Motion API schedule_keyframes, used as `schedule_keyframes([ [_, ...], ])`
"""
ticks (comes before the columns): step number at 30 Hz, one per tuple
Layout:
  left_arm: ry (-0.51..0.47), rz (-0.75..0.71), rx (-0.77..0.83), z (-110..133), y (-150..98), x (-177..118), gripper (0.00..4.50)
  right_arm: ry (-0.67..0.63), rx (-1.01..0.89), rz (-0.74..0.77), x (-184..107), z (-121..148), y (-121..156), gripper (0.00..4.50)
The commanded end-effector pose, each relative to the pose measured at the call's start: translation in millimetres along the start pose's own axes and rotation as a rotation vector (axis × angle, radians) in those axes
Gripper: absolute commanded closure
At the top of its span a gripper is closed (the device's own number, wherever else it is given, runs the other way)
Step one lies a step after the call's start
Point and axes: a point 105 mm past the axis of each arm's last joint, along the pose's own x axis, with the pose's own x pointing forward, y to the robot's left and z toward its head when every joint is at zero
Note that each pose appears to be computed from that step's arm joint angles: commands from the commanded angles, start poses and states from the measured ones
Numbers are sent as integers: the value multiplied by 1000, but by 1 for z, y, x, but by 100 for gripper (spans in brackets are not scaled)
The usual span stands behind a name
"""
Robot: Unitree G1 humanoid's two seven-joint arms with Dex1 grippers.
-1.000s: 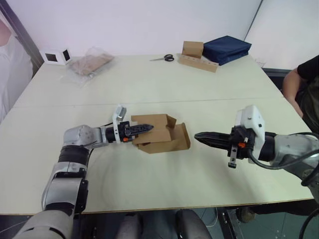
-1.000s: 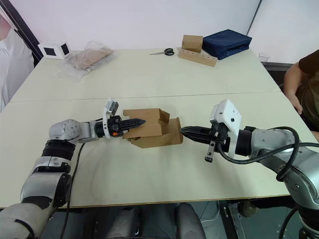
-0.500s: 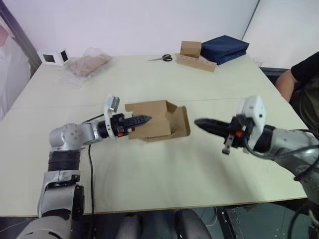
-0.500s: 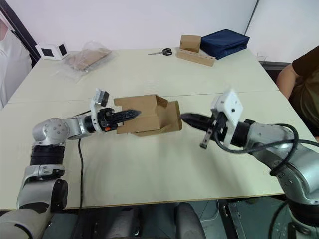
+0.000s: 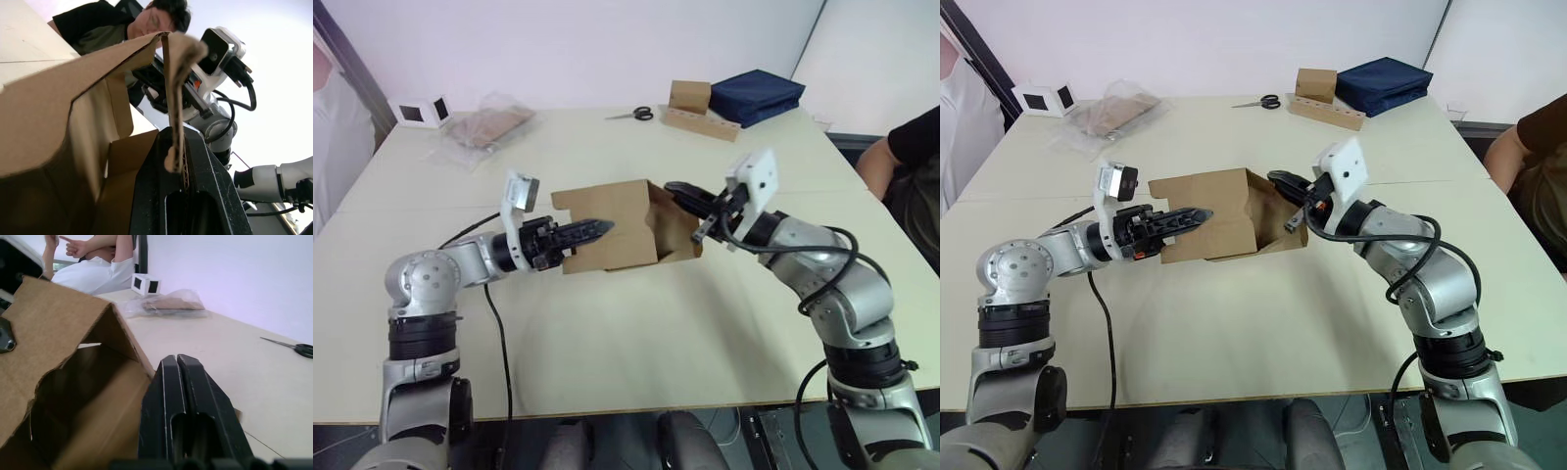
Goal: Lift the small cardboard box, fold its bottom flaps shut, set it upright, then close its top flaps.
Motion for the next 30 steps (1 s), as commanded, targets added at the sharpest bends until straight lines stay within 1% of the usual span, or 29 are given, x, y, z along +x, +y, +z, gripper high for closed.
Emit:
schedule_keyframes([
  [1,-26,-21,42,7,-10,-4,446,-65,-25,81,5,17,15,450],
  [12,-12,-35,32,3,-13,-3,446,-98,-34,147,16,23,28,450],
  [20,-15,-47,35,3,-15,0,446,-102,-37,184,18,25,36,450],
  [27,-27,-57,42,7,-18,2,446,-89,-56,186,18,23,35,450],
  [30,-33,-51,45,8,-18,0,446,-85,-74,172,14,26,27,450],
])
